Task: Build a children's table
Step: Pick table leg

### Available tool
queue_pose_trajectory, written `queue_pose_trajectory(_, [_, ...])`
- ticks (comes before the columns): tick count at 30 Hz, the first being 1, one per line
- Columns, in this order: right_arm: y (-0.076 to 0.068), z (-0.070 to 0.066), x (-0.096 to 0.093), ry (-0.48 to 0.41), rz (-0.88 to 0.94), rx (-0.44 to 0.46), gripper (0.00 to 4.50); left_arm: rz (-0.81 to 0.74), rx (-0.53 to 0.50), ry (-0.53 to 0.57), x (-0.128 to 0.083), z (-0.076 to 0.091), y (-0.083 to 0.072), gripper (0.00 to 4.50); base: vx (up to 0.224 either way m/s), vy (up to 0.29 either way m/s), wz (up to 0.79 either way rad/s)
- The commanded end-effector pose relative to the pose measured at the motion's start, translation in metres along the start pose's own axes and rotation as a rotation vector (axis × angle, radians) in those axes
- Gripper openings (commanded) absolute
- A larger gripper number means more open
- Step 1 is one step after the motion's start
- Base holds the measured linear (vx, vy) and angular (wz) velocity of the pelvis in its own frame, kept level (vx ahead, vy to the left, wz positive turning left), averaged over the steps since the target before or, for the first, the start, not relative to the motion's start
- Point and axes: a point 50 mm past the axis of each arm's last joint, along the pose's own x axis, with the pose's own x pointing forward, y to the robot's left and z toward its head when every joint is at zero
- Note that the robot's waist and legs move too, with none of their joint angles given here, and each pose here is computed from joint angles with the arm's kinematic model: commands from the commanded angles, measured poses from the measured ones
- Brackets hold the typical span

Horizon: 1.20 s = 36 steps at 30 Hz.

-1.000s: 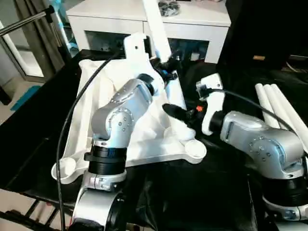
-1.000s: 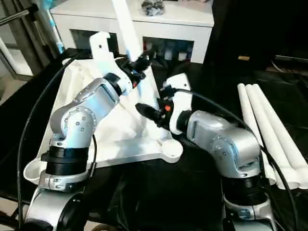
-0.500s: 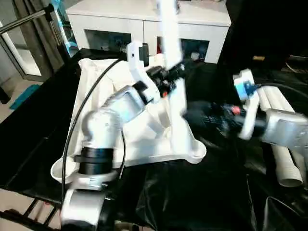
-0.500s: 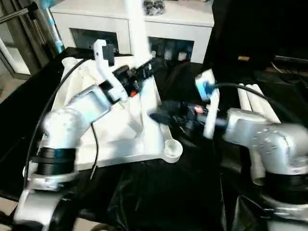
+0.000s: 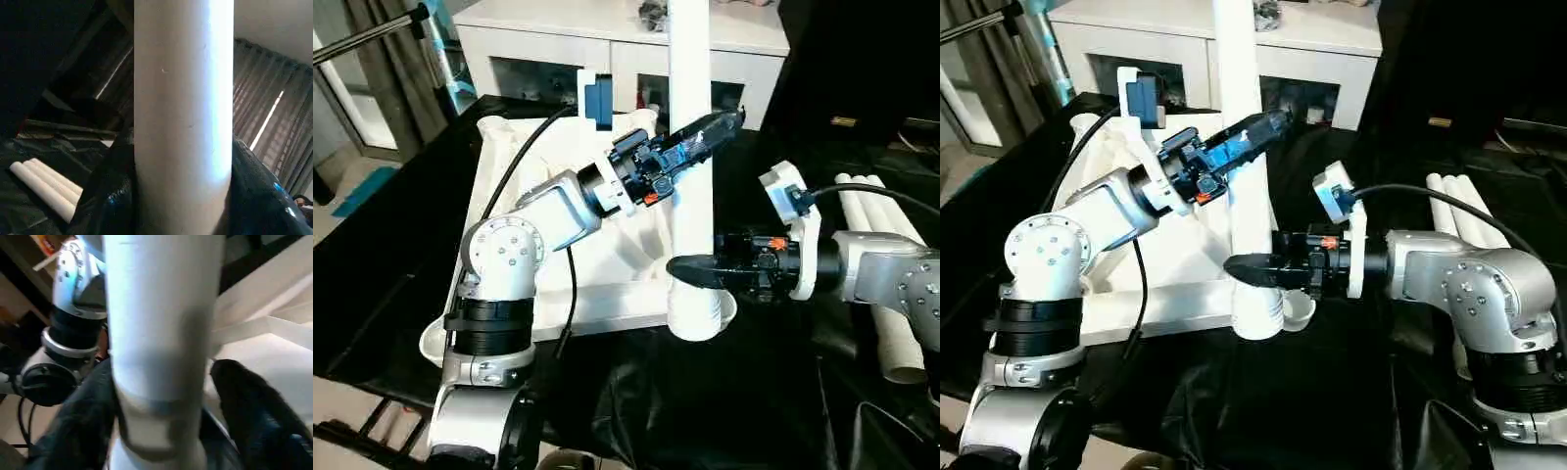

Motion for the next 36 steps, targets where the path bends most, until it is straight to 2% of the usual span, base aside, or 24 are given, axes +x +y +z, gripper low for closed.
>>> queue_pose_trajectory(1, [-0.003,-0.001,-0.004,-0.011,-0.046,0.009,2.84,-0.068,0.014,0.0,0.007,0.002,-0.011,1.82,0.0,0.0,0.0])
queue_pose_trajectory(2, [-0.003,-0.001,-0.004,-0.013,-0.048,0.01,2.62,-0.065,0.015,0.0,0.007,0.002,-0.01,1.82,0.0,0.0,0.0])
queue_pose_trajectory(12, [-0.004,-0.002,0.007,-0.067,-0.118,0.014,2.0,0.0,0.017,-0.005,0.011,0.0,-0.002,1.82,0.0,0.0,0.0])
queue_pose_trajectory(13, [-0.003,-0.002,0.009,-0.076,-0.13,0.008,1.96,0.029,0.022,-0.005,0.012,-0.002,0.001,1.82,0.0,0.0,0.0])
queue_pose_trajectory(15, [-0.003,-0.002,0.01,-0.09,-0.154,-0.001,1.93,0.093,0.035,-0.001,0.012,-0.005,0.007,2.38,0.0,0.0,0.0])
queue_pose_trajectory(17, [-0.001,-0.001,0.012,-0.11,-0.18,-0.015,1.9,0.184,0.074,0.008,0.013,-0.007,0.013,2.52,0.0,0.0,0.0])
queue_pose_trajectory(18, [0.0,0.001,0.016,-0.123,-0.207,-0.034,1.9,0.337,0.206,0.034,0.012,-0.006,0.022,2.58,0.0,0.0,0.0])
queue_pose_trajectory(20, [-0.002,0.003,0.019,-0.128,-0.238,-0.05,1.89,0.471,0.254,0.039,0.01,-0.003,0.029,2.79,0.0,0.0,0.0])
queue_pose_trajectory(25, [-0.003,0.004,0.026,-0.13,-0.286,-0.083,1.88,0.593,0.22,-0.032,0.012,0.003,0.033,2.79,0.0,0.0,0.0])
queue_pose_trajectory(28, [-0.003,0.003,0.027,-0.13,-0.309,-0.096,1.88,0.651,0.216,-0.065,0.014,0.005,0.037,2.46,0.0,0.0,0.0])
queue_pose_trajectory(30, [-0.003,0.003,0.027,-0.13,-0.316,-0.099,1.88,0.665,0.219,-0.07,0.014,0.005,0.038,2.43,0.0,0.0,0.0])
queue_pose_trajectory(35, [-0.018,0.008,0.028,-0.173,-0.469,-0.138,1.88,0.648,0.213,-0.069,0.016,0.003,0.036,1.99,0.0,0.0,0.0])
queue_pose_trajectory(36, [-0.02,0.009,0.028,-0.184,-0.479,-0.135,2.44,0.646,0.212,-0.068,0.017,0.004,0.035,1.92,0.0,0.0,0.0])
